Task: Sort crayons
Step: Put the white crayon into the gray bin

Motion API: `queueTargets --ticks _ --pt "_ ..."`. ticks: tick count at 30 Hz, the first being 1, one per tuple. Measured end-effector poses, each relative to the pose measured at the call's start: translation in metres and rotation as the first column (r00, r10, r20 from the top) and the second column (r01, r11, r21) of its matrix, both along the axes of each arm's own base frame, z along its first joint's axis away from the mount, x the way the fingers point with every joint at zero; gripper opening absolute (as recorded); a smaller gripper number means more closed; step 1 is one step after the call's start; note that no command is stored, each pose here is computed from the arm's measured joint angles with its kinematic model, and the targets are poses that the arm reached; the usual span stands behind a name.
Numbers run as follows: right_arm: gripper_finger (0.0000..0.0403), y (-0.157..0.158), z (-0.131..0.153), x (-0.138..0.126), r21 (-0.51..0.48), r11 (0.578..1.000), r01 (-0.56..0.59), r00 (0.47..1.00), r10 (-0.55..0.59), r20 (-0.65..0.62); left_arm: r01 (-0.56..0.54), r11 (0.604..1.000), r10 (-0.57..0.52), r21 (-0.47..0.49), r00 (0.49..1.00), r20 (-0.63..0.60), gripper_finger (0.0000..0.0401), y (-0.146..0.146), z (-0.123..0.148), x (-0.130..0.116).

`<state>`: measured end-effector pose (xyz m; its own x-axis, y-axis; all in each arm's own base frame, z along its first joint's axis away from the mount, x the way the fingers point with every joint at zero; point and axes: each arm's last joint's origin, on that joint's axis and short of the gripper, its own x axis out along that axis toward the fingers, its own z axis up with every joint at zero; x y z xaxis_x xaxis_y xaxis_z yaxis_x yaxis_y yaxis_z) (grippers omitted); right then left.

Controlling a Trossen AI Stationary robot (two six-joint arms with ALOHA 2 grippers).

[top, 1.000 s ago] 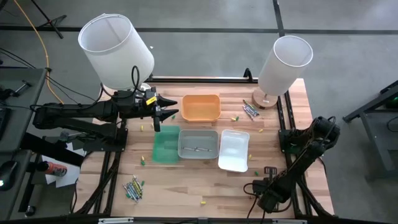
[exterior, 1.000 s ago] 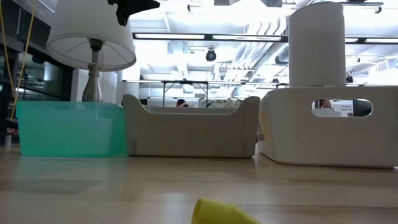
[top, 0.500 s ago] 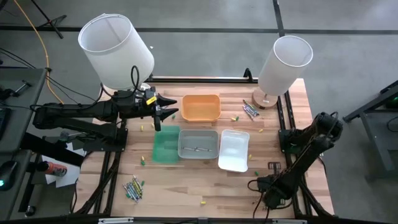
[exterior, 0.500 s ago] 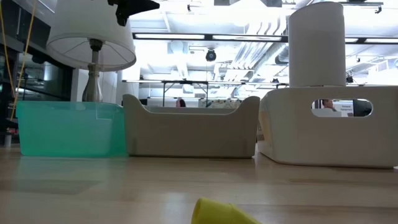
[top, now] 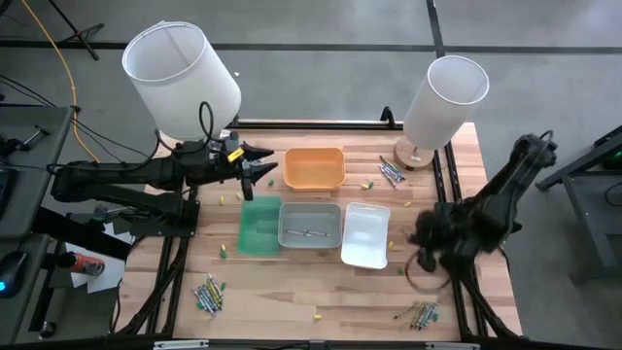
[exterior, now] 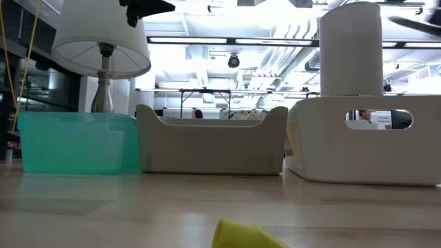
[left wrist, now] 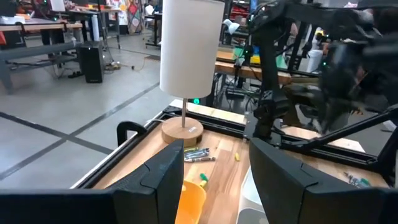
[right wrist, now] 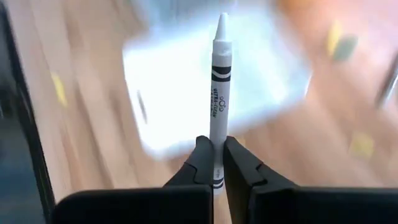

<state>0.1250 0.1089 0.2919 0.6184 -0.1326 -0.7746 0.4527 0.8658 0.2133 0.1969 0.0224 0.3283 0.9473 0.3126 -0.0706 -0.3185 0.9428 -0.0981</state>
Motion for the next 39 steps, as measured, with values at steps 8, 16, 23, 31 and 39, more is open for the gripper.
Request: queueTargets --ticks 8,16,23,31,39 --pt "0.0001 -0.039 0.031 0.052 -0.207 0.97 -0.128 0.95 0.18 0.254 0.003 0.999 -0.003 0.033 1.0 -0.007 0.0168 0.0 0.0 0.0" --pt "0.0001 -0.072 0.049 0.119 -0.362 0.886 -0.291 0.746 0.447 0.494 0.028 0.998 -0.02 -0.061 0.992 0.123 0.0168 -0.001 0.01 0.0" --pt "0.0001 -0.076 0.043 0.145 -0.296 0.884 -0.362 0.66 0.467 0.588 0.178 0.98 -0.159 -0.085 0.968 0.196 0.0168 -0.005 0.016 0.001" --pt "0.0 -0.055 0.024 0.194 -0.24 0.893 -0.38 0.8 0.448 0.399 0.276 0.961 -0.255 0.012 0.871 0.419 0.0168 -0.009 0.043 -0.014" --pt "0.0002 -0.05 -0.021 0.263 -0.197 0.892 -0.406 0.914 0.396 -0.088 0.275 0.961 -0.257 0.025 0.855 0.45 0.0168 -0.01 0.05 -0.027"
